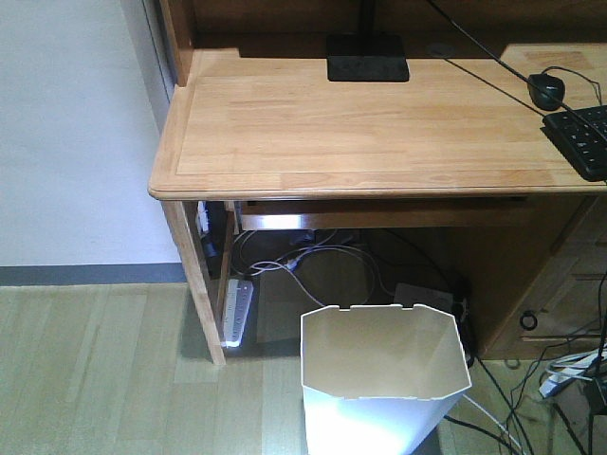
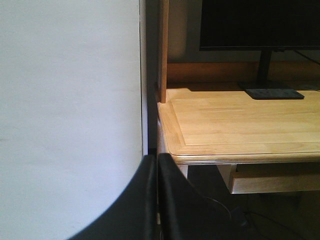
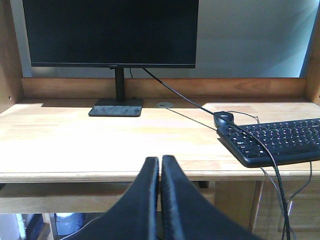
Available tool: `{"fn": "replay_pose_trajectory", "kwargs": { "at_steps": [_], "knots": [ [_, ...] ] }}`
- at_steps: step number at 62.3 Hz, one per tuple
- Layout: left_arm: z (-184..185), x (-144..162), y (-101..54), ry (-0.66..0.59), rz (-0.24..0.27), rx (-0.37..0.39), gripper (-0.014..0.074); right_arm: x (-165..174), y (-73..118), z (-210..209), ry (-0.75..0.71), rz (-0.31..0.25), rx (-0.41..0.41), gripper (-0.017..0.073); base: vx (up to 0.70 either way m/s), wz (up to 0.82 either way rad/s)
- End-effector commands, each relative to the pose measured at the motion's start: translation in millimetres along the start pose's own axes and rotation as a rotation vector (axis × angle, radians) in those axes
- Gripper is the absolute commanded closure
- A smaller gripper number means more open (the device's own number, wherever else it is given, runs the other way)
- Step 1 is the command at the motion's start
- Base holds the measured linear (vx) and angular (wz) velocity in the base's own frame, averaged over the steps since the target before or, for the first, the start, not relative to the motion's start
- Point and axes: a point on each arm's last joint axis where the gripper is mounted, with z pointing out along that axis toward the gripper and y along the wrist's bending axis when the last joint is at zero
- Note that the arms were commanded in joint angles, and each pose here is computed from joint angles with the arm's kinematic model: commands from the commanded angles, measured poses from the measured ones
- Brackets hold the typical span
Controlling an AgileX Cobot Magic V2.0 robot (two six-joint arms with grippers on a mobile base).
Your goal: Move trash bin to bedside with robot
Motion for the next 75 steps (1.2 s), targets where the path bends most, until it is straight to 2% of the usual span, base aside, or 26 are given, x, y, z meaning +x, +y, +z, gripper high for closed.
{"fn": "replay_pose_trajectory", "kwargs": {
  "at_steps": [1, 62, 71, 75],
  "knots": [
    [0.7, 1.7, -0.1, -0.06, -0.012, 0.009, 0.0599, -2.1, 0.3, -0.4, -0.074, -0.019, 0.0, 0.057, 0.0, 0.0],
    [0.7, 1.7, -0.1, -0.06, -0.012, 0.009, 0.0599, -2.1, 0.3, -0.4, -0.074, -0.019, 0.0, 0.057, 0.0, 0.0],
    [0.7, 1.7, -0.1, -0.06, -0.012, 0.009, 0.0599, -8.1, 0.7, -1.0, -0.14, -0.028, -0.004, 0.057, 0.0, 0.0],
    [0.7, 1.7, -0.1, -0.06, -0.012, 0.009, 0.0599, -13.3, 1.0, -1.9, -0.188, -0.012, -0.007, 0.057, 0.0, 0.0]
  ]
}}
